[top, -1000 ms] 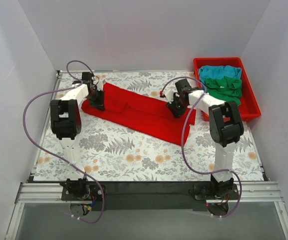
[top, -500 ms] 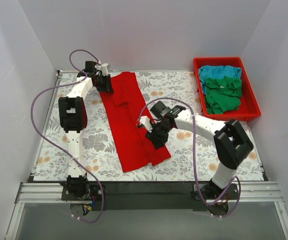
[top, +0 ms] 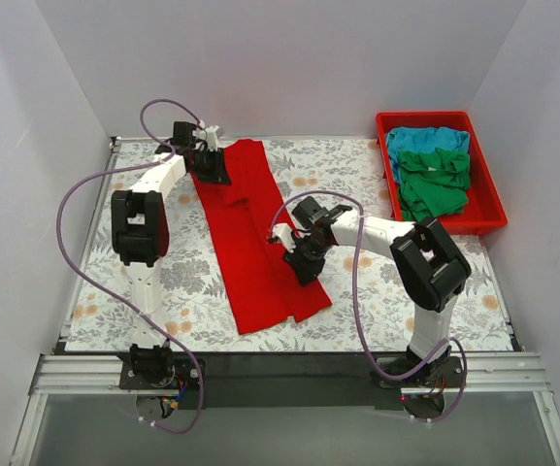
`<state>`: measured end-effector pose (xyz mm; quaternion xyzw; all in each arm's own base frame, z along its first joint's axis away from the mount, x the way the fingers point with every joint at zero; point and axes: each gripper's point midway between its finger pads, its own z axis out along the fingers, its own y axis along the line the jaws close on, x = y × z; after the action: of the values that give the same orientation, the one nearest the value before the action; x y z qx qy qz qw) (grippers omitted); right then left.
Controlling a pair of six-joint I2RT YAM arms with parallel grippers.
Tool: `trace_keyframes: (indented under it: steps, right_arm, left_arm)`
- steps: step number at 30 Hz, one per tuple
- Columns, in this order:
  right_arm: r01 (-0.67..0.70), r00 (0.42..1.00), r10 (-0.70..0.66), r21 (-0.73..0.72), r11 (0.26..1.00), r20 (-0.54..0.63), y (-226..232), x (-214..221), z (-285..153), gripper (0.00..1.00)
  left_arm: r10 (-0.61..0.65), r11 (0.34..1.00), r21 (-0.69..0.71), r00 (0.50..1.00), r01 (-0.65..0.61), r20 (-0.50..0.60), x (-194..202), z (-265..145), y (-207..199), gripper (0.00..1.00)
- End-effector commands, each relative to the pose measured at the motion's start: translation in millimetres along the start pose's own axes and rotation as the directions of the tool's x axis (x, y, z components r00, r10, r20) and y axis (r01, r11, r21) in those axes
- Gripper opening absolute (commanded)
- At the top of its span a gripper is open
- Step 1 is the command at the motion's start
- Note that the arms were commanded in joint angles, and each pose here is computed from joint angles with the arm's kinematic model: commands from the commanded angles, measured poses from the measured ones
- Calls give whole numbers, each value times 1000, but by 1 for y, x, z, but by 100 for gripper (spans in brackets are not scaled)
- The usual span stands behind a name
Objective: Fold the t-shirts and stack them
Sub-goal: Fold the tshirt
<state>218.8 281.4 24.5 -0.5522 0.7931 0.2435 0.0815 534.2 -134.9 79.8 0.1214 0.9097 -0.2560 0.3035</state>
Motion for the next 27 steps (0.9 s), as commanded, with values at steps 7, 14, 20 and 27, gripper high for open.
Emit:
trace_keyframes:
  steps: [7,14,20,27]
  right_arm:
    - [-76,997,78,-177,981,1,60,15,32,29]
    - [-40,999,47,-260,965,20,93,5,27,33]
    - [3,984,42,-251,968,174,76,-30,-19,40]
    - [-88,915,92,-29,996,394,-46,-100,-97,42]
  left_arm:
    - [50,999,24,991,-47,-126,46,47,-29,18]
    - [92,989,126,982,-71,-168,63,75,-83,17]
    - [111,983,155,991,-98,-75,18,58,-100,24]
    - [108,980,162,993,-116,55,-29,0,-93,36]
